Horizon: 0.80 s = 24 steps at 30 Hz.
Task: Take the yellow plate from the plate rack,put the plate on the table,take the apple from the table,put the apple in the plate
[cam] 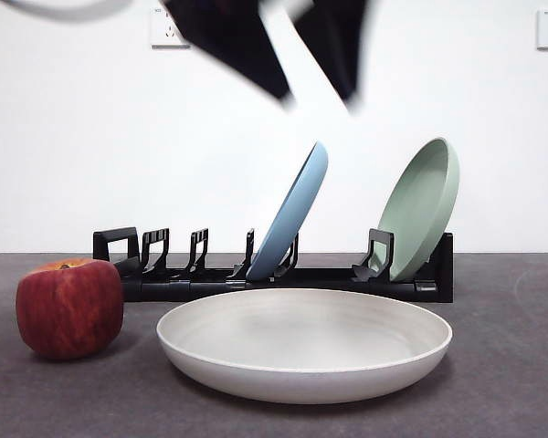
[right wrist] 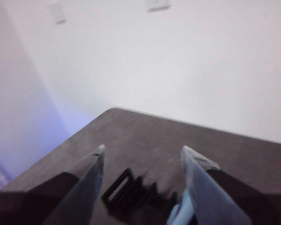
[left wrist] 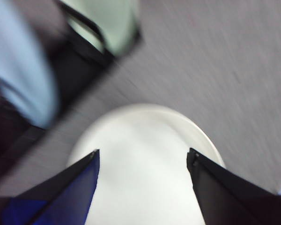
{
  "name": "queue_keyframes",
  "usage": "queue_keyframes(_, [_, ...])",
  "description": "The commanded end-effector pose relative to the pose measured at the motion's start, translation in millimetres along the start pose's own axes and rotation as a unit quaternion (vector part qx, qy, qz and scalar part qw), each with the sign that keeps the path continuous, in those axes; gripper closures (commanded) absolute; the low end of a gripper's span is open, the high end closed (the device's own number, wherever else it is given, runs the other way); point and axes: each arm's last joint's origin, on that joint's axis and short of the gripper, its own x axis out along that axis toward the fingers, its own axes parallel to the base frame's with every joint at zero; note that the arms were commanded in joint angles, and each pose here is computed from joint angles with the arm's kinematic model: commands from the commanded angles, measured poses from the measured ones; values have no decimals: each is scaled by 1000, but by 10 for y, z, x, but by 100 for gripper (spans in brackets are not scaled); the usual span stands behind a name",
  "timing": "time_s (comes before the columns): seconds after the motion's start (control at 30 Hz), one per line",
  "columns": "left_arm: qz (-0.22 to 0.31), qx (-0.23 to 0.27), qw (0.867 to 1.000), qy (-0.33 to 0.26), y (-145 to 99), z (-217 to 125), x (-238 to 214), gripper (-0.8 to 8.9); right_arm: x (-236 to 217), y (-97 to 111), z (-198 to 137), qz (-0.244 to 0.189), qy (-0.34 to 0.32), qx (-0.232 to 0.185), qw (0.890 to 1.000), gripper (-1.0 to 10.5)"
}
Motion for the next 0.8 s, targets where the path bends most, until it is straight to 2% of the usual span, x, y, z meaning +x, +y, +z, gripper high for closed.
queue_keyframes(0.03, [38, -28, 997, -53, 319, 120, -318, 500, 201, 97, -45, 34, 13, -19, 999, 663])
queue_keyframes(0.13, [83, -55, 991, -88, 638, 153, -588, 500, 387, 219, -114, 68, 31, -34, 997, 661])
queue_keyframes(0.2, [136, -78, 982, -106, 897, 134, -788, 501, 532, 339, -183, 95, 48, -44, 993, 652])
queue_keyframes(0.23, [163, -89, 976, -111, 1022, 110, -884, 501, 604, 400, -222, 108, 57, -46, 991, 644])
queue_keyframes(0.33, [238, -122, 957, -115, 1334, 0, -1155, 501, 809, 589, -348, 143, 84, -57, 984, 516])
queue_keyframes(0.43, [293, -150, 937, -118, 1553, -135, -1420, 501, 1022, 798, -507, 163, 112, -82, 977, 495])
queue_keyframes(0.53, [338, -176, 916, -126, 1673, -265, -1666, 501, 1240, 1026, -707, 171, 144, -108, 969, 495])
queue_keyframes(0.67, [377, -199, 892, -150, 1712, -400, -1961, 501, 1504, 1303, -1019, 175, 193, -136, 956, 496])
queue_keyframes(0.8, [395, -208, 877, -178, 1681, -487, -2173, 501, 1773, 1526, -1379, 198, 242, -156, 937, 496])
